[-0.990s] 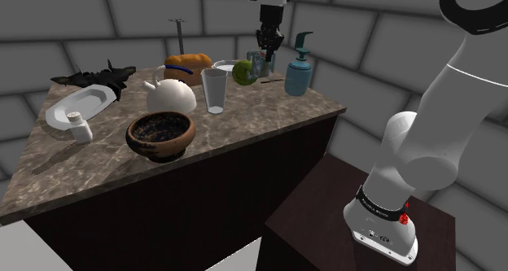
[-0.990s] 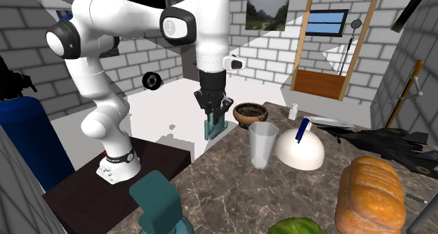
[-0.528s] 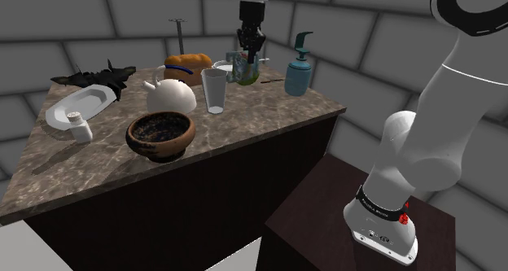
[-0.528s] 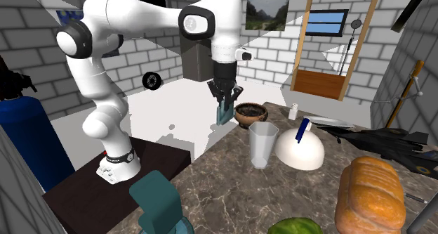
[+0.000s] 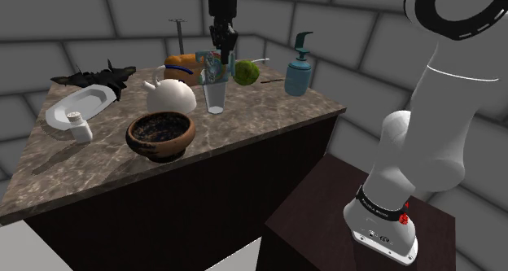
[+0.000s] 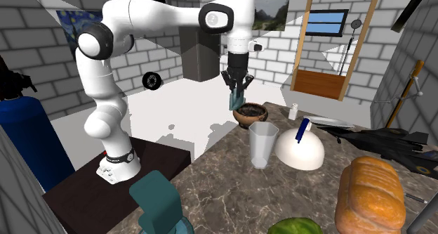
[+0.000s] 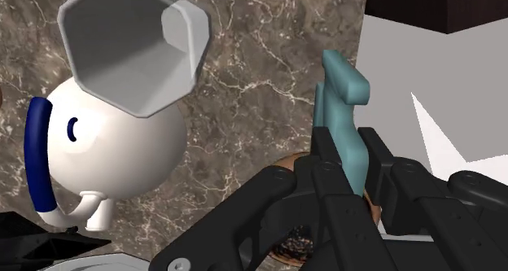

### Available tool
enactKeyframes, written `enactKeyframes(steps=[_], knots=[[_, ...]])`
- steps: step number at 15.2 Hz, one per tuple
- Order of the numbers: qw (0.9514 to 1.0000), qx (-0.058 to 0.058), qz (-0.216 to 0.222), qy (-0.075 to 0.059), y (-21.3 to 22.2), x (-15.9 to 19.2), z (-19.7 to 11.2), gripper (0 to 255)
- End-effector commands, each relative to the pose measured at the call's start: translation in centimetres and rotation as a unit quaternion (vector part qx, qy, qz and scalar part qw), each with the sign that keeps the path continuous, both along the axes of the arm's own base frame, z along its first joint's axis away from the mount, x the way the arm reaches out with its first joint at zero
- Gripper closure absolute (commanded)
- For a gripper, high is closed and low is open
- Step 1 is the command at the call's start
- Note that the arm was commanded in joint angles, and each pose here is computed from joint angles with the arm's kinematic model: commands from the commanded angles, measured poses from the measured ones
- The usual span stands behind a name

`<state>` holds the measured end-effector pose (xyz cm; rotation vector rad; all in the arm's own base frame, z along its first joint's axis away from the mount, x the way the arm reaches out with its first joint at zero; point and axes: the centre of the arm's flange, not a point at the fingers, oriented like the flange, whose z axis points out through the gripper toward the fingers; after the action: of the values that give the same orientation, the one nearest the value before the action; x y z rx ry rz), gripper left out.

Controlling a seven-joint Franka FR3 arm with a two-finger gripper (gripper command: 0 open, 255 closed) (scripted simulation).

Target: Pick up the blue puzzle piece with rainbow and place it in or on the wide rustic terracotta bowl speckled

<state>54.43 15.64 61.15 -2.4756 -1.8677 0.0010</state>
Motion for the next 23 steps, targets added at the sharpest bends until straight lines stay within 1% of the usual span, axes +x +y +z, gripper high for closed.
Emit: enactKeyframes(steps=[1, 13, 23], knots=[[1.0000, 0.000, 0.000, 0.000, 2.9, 0.5, -0.2, 255], [1.0000, 0.000, 0.000, 0.000, 18.9, 2.9, 1.0, 255], [1.0000, 0.000, 0.000, 0.000, 18.9, 3.0, -4.3, 255]])
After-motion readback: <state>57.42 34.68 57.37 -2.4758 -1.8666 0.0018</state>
